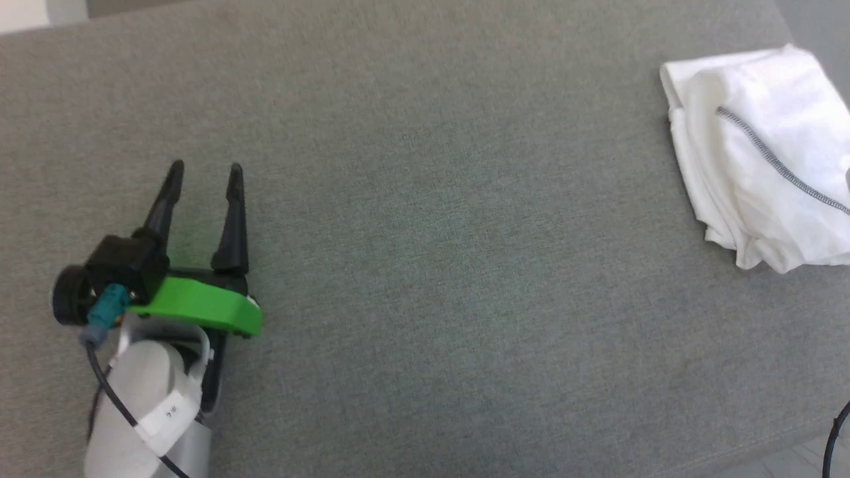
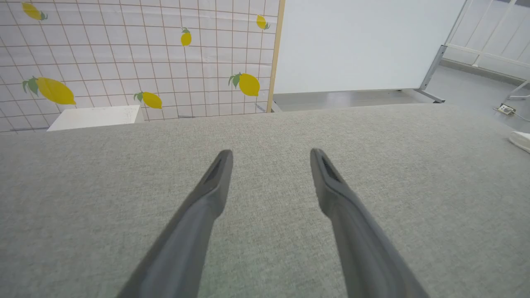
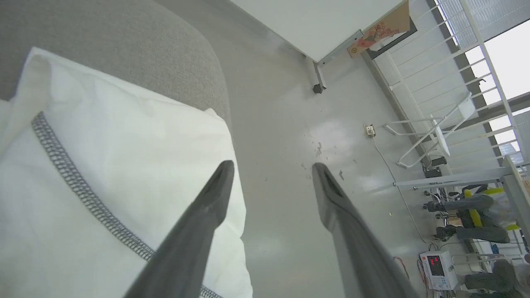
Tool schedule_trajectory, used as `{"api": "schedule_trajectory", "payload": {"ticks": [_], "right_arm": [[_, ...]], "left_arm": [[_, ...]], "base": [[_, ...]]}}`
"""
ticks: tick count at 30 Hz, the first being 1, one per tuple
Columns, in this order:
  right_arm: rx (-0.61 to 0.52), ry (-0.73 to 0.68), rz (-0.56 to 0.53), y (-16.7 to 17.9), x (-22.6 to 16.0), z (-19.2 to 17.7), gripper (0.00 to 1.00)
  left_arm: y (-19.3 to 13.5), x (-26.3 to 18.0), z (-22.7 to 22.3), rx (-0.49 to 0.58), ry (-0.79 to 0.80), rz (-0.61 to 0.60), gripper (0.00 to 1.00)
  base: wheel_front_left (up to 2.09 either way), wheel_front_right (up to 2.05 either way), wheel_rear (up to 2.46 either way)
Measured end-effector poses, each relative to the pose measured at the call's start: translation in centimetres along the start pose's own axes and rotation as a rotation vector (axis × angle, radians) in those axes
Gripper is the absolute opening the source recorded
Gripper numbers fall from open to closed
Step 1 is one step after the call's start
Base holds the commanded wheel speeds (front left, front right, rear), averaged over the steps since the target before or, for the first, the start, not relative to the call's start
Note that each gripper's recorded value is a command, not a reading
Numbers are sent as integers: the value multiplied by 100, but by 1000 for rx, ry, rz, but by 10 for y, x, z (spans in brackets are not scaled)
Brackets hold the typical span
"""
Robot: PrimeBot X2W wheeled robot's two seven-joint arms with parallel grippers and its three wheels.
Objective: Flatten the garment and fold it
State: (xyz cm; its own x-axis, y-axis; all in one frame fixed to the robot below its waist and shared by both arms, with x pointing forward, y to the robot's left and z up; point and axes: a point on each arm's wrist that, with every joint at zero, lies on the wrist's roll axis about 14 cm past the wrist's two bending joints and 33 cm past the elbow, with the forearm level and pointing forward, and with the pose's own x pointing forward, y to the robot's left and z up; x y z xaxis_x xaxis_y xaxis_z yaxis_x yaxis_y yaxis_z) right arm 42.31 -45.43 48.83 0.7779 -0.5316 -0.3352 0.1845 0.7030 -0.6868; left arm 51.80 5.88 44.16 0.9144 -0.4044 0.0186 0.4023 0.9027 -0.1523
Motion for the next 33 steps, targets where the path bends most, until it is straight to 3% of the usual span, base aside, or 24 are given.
{"api": "schedule_trajectory", "payload": {"ticks": [10, 18, 27, 33], "right_arm": [[332, -277, -23, -10, -47, 38, 100], [560, -534, 78, 25, -106, 89, 100], [679, -649, 306, 97, -165, 126, 100], [709, -668, 390, 125, -182, 133, 100]], "left_arm": [[-12, -37, 33, -32, -38, 50, 100], [-4, -72, 67, -18, -102, 120, 100], [18, -118, 80, -2, -123, 235, 100], [27, -142, 84, 0, -137, 291, 100]], "base": [[0, 0, 0], [0, 0, 0], [0, 0, 0], [0, 0, 0]]}}
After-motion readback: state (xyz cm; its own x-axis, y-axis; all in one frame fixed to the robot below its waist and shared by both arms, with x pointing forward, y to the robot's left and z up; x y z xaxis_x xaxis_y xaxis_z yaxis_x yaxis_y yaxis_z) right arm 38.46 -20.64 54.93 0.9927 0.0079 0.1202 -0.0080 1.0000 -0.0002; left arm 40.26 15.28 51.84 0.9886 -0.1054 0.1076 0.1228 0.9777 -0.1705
